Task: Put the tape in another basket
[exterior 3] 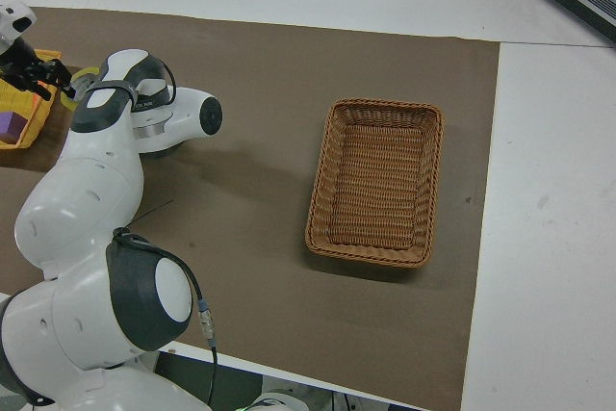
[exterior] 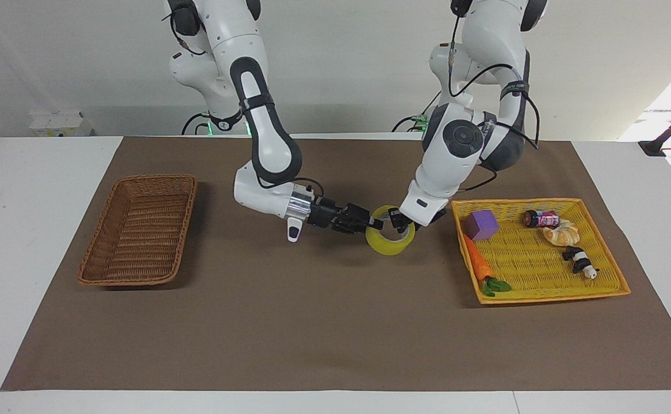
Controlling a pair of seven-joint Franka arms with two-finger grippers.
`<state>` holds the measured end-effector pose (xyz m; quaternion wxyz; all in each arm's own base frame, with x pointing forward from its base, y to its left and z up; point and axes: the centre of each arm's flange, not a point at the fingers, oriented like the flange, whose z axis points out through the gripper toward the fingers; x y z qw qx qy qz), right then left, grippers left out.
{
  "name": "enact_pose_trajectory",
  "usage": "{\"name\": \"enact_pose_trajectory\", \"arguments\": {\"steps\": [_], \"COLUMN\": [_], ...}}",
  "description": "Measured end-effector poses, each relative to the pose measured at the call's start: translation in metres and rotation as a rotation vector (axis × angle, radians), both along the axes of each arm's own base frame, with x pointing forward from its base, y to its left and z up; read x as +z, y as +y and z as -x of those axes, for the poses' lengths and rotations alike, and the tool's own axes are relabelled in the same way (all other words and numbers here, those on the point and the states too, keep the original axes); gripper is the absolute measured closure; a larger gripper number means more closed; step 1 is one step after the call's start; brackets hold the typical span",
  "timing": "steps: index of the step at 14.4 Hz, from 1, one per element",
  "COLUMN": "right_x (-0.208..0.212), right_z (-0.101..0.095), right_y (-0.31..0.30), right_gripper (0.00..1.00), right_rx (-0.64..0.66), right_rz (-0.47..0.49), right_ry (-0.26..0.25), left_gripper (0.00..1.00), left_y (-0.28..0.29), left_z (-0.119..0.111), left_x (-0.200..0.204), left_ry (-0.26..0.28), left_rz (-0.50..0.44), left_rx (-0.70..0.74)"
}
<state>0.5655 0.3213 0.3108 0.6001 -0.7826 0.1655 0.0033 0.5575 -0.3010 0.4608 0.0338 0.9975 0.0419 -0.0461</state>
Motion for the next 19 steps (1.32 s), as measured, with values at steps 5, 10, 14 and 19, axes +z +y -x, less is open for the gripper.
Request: {"name": "enact_pose_trajectory", "arguments": {"steps": [5, 10, 14, 19], "right_x": [0.0, 0.033, 0.07, 0.065], "right_z": [-0.017, -0.058, -0.054, 0.018], "right_y": [-0.035, -0.199, -0.39, -0.562], "right_gripper": [0.46, 0.46, 0.46, 0.46], "right_rx": [0.07, 0.189, 0.211, 0.309], "right_rz": [0.121, 0.163, 0.216, 0.363], "right_ry": [-0.062, -0.105, -0.099, -0.175], "left_gripper": [0.0, 0.0, 0.0, 0.0], "left_y": [0.126, 0.355, 0.4, 0.388], "left_z": [-0.039, -0.057, -0.053, -0.049], "left_x": [0.065, 0.075, 0.076, 0.093], "left_ry": [-0.029, -0.065, -0.08, -0.105], "left_rz": [0.003, 0.016, 0.014, -0.01], "left_rx": [0.118, 0.125, 0.172, 0.144]}}
